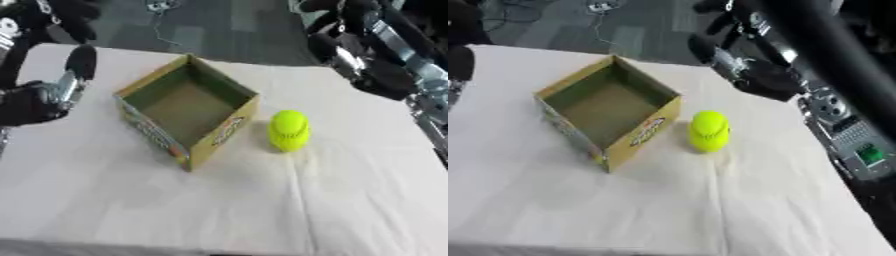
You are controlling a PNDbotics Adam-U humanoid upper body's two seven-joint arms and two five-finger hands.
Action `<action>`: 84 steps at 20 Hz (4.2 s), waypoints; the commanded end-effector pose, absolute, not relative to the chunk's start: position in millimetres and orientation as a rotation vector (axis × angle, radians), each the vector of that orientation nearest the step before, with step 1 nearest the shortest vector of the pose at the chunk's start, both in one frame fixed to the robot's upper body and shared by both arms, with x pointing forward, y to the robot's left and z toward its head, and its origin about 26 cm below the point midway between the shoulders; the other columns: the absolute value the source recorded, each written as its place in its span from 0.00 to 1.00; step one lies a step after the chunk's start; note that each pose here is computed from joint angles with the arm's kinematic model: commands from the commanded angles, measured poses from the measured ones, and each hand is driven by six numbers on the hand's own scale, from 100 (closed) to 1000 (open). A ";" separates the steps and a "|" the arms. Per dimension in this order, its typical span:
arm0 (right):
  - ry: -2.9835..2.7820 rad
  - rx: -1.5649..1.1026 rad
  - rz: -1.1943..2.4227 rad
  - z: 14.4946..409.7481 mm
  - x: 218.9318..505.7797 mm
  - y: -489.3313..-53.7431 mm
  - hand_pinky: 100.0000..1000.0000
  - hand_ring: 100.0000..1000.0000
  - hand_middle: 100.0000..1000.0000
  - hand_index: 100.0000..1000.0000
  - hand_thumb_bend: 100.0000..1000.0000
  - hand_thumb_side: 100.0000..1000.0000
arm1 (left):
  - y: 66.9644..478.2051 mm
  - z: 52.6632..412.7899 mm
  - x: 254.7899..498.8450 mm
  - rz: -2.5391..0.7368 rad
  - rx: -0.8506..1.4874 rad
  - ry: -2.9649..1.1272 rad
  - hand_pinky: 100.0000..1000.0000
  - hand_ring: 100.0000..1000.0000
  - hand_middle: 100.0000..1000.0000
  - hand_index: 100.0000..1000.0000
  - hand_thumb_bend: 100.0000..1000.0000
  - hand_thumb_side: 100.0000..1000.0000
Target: Pick up objects on the table and place them in the box.
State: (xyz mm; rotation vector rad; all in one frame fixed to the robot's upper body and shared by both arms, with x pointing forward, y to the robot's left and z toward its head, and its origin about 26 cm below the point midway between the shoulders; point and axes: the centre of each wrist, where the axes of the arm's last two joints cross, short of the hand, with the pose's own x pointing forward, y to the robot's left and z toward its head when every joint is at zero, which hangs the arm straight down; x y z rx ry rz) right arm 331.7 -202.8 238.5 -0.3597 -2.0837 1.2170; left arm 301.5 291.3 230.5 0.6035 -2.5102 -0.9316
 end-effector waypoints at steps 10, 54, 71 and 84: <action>-1.960 -0.568 1.413 231.8 367.3 -214.1 0.65 0.75 0.87 0.87 0.38 1.00 | 280.0 248.1 302.7 -0.943 0.572 -2.589 0.39 0.49 0.70 0.71 0.00 0.69; -1.594 -0.639 1.563 156.1 415.9 -241.2 0.71 0.79 0.89 0.88 0.42 1.00 | 269.0 259.1 305.8 -0.943 0.552 -2.649 0.38 0.49 0.69 0.71 0.00 0.69; -1.497 -0.646 1.804 165.8 408.7 -241.7 0.82 0.83 0.92 0.91 0.55 1.00 | 268.6 259.1 305.8 -0.951 0.548 -2.647 0.38 0.49 0.69 0.71 0.00 0.69; -1.422 -0.621 1.859 155.7 406.8 -243.8 0.84 0.85 0.93 0.91 0.43 0.93 | 268.9 259.4 305.8 -0.954 0.551 -2.646 0.38 0.49 0.69 0.71 0.00 0.69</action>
